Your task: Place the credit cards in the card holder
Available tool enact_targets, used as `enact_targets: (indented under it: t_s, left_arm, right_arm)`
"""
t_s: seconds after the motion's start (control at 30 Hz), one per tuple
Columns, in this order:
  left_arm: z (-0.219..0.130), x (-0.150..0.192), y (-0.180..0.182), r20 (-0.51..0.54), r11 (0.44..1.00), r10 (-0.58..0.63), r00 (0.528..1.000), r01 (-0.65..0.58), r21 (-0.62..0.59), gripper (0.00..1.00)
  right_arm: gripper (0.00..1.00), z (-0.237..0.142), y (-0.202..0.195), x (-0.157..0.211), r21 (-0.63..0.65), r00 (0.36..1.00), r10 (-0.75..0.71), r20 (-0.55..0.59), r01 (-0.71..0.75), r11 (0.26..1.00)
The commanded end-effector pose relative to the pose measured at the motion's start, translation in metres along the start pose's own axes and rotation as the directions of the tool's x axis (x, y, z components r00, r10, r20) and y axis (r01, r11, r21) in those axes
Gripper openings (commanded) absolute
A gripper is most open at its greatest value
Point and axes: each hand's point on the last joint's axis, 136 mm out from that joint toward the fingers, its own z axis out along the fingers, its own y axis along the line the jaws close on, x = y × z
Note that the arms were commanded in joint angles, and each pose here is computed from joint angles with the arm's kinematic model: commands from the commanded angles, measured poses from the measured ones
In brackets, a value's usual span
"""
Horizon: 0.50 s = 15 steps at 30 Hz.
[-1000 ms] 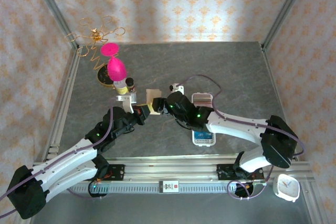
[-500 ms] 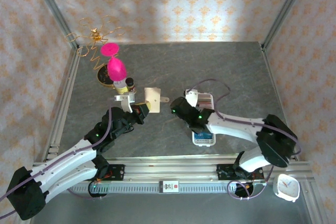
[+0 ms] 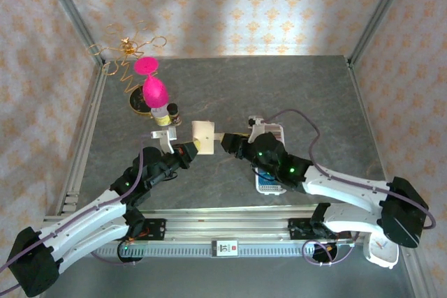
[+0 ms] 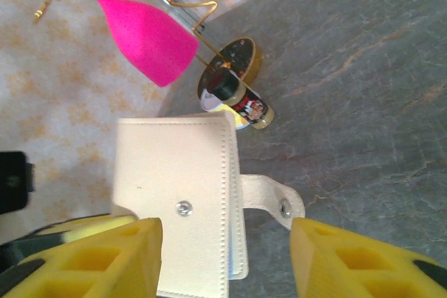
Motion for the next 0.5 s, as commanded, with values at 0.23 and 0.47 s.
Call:
enact_targets:
  t_s: [0.23,0.47]
  left_arm:
    - [-0.009,-0.012,-0.028,0.022,0.992,-0.059,0.998,0.056,0.114,0.00]
    - [-0.016,-0.009,-0.027,0.017,0.989,-0.075,0.997,0.072,0.127,0.00]
  right_arm:
    - [0.46,0.023,-0.024,0.013,0.161,0.999,0.022,-0.048,-0.014,0.987]
    - [0.42,0.025,-0.029,0.011,0.169,0.997,0.062,-0.035,-0.056,0.984]
